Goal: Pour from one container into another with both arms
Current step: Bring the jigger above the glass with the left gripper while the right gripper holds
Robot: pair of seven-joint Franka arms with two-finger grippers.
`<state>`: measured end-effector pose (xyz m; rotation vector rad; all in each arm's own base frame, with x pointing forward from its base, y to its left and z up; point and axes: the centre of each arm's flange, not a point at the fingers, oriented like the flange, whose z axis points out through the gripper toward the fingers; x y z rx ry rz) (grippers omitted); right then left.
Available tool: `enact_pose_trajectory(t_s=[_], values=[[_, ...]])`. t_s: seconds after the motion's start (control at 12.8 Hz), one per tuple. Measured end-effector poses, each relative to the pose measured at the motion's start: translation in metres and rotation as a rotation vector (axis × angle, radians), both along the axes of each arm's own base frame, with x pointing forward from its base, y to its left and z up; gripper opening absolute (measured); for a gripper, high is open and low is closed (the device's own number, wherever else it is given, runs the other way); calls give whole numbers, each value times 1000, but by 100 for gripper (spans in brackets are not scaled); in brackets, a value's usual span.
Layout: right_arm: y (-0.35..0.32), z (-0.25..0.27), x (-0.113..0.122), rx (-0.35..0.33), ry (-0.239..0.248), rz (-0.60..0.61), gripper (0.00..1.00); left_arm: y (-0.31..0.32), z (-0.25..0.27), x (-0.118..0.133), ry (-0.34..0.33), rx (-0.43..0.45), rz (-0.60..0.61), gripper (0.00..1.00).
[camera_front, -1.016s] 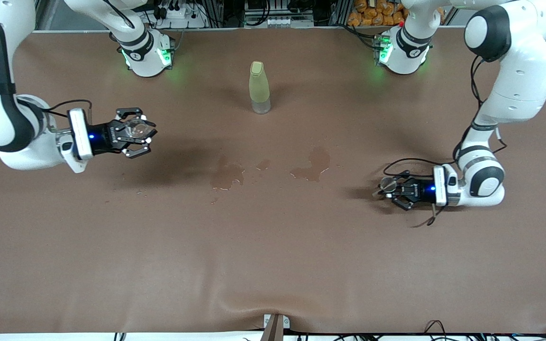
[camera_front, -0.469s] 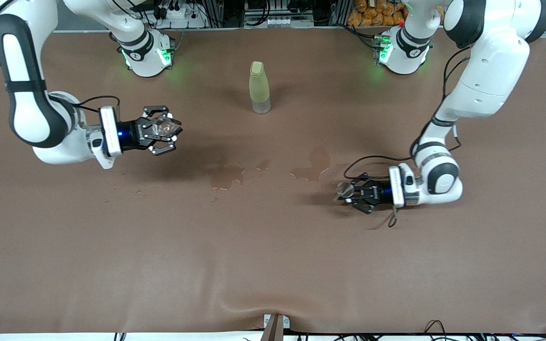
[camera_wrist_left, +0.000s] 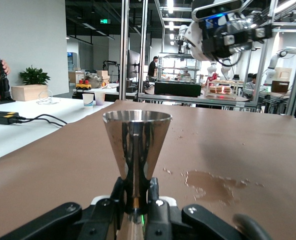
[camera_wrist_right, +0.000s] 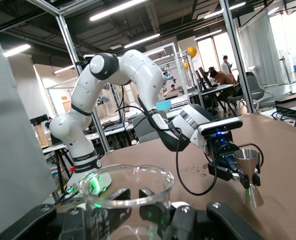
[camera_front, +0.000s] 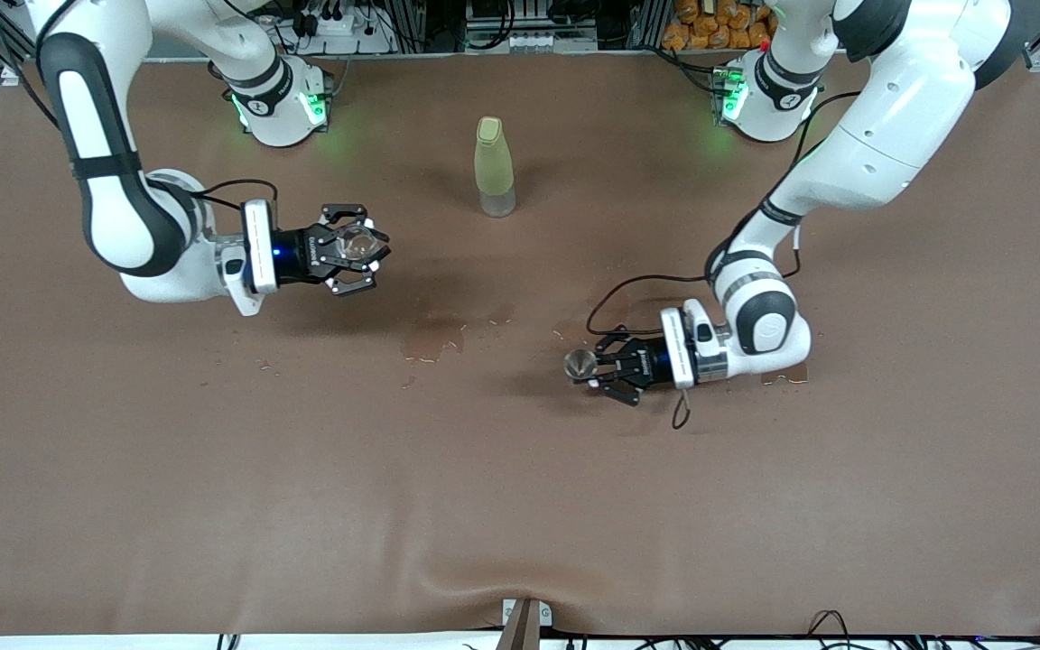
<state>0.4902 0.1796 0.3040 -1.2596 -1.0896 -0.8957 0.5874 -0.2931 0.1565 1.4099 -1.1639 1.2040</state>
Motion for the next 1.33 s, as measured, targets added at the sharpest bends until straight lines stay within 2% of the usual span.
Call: enact_pose_trajectory(t_s=[0.55, 0.94, 1.33], values=[[66, -5, -10, 23, 28, -95, 18, -64, 5, -32, 26, -29, -53, 21], [112, -8, -24, 30, 67, -162, 18, -98, 3, -56, 31, -12, -104, 21], [138, -11, -37, 23, 66, -210, 18, -119, 3, -72, 29, -12, -144, 21]])
